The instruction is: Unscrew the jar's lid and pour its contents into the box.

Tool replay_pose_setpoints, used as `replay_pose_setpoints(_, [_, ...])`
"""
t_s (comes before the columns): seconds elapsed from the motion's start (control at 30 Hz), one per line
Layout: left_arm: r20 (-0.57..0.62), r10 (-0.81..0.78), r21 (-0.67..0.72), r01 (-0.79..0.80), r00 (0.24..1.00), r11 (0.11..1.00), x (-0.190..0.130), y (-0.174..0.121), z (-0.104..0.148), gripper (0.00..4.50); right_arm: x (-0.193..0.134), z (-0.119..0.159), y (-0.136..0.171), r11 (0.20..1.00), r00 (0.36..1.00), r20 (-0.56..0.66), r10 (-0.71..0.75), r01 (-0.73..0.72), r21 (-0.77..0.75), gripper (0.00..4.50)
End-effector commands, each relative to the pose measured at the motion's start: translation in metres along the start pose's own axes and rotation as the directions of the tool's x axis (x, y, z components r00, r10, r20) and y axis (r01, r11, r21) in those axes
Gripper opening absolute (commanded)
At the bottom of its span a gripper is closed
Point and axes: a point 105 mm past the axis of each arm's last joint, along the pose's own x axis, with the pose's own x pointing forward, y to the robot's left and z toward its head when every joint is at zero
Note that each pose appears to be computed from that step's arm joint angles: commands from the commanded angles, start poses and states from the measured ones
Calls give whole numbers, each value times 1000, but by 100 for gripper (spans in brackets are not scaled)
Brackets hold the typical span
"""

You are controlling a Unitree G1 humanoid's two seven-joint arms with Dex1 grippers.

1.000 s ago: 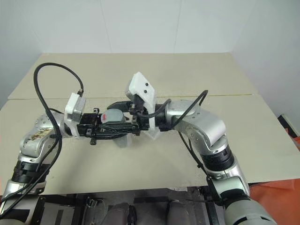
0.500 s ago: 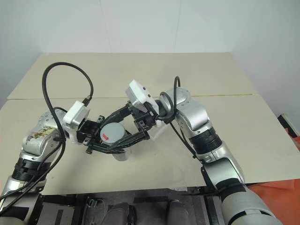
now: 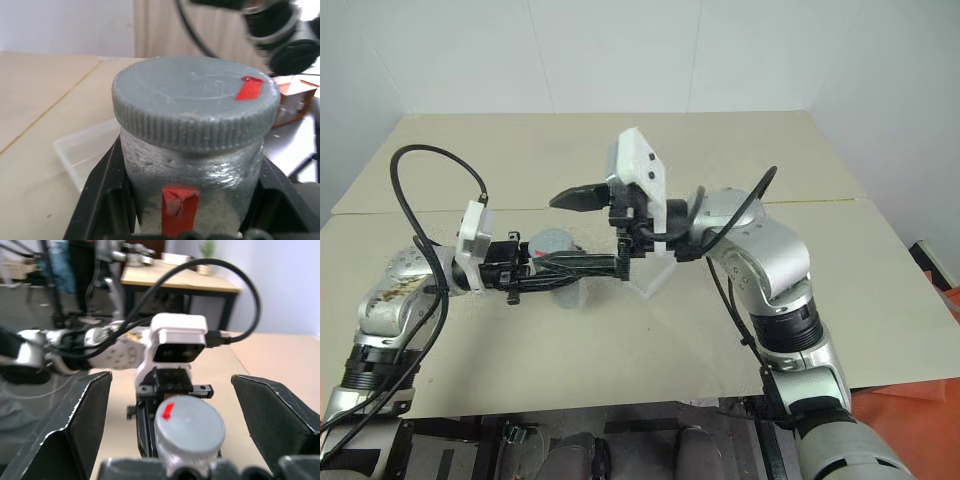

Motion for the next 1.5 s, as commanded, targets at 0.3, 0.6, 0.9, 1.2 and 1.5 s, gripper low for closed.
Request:
replay_pose_setpoints(0.3, [40, 10, 55, -12, 999, 998, 12, 0, 11, 203, 31, -20, -16, 973, 968, -108, -227, 230, 17, 446])
replay_pose_setpoints(0.6, [44, 18, 64, -21, 999, 998, 8, 2, 17, 203, 28, -28, -21, 960, 951, -132, -278, 282, 8, 446])
replay_pose_setpoints(0.9, [34, 29, 78, -31, 999, 996, -2, -3, 20, 203, 2, -35, -34, 936, 923, -161, -349, 353, -6, 446])
replay_pose_setpoints(1.2, [16, 15, 82, -16, 1000, 997, -9, -11, 21, 203, -24, -33, -42, 924, 913, -153, -377, 382, 4, 446])
replay_pose_setpoints(1.5, [13, 2, 81, -3, 1000, 997, -12, -16, 22, 203, -42, -37, -42, 929, 916, -163, -367, 371, -6, 446])
